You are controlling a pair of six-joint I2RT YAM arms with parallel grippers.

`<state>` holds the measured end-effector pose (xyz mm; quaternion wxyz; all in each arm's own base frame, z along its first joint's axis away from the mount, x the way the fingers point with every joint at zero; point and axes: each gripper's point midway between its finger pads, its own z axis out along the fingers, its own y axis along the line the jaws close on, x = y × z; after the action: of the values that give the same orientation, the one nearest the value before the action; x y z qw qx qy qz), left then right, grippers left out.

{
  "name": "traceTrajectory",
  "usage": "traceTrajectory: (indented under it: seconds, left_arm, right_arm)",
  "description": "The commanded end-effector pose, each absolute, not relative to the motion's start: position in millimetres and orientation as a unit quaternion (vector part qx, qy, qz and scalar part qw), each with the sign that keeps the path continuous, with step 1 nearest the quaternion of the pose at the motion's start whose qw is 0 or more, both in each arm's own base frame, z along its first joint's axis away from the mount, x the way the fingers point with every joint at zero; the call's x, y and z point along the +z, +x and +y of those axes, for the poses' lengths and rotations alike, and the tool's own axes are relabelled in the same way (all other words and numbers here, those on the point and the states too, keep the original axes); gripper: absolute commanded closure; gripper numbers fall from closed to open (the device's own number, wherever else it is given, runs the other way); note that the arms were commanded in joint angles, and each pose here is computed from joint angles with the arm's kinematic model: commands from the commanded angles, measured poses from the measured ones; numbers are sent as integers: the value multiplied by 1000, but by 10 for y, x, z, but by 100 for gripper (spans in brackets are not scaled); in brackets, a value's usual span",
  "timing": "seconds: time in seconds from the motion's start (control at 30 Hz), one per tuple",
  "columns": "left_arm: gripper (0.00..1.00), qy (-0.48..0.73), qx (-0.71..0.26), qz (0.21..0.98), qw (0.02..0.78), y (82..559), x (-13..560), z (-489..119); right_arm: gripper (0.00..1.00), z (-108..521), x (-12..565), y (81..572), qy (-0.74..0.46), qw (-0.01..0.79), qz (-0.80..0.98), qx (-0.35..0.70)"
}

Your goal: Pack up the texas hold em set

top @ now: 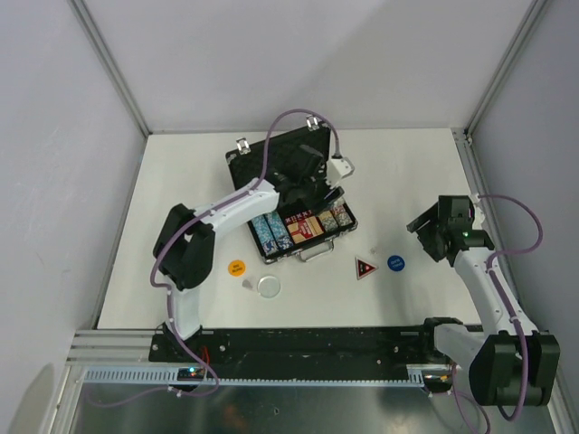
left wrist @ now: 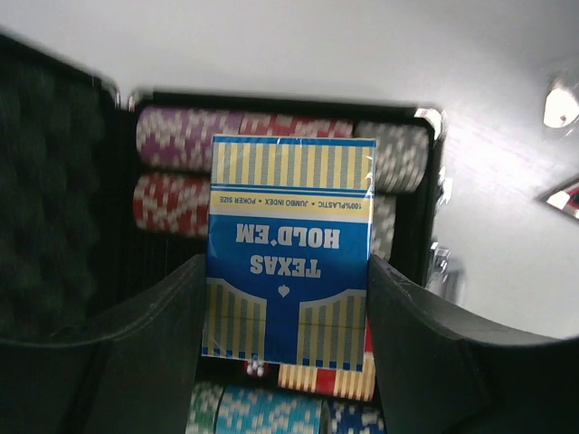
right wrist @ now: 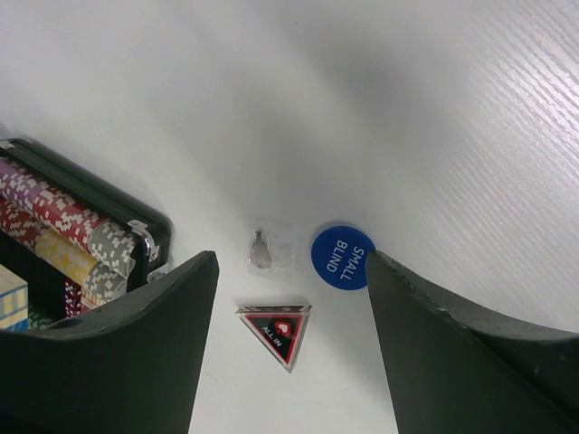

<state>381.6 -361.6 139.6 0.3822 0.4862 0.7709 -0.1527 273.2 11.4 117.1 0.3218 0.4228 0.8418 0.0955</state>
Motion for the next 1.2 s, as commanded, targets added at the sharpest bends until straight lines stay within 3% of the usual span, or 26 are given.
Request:
traceTrajectory:
  seconds: [0.0, 0.3, 1.17]
  left_arm:
    - [79, 461, -135, 762, 435, 3945, 1775, -3306]
    - [77, 434, -60, 785, 438, 4121, 1442, -2832]
    - [71, 465, -53, 773, 428, 4286, 1059, -2668]
  right_arm:
    - [28, 162, 1221, 2843, 421, 341, 834, 103]
    - [28, 137, 1211, 2853, 419, 342, 835, 99]
    - [28, 68, 1210, 2800, 422, 338, 836, 95]
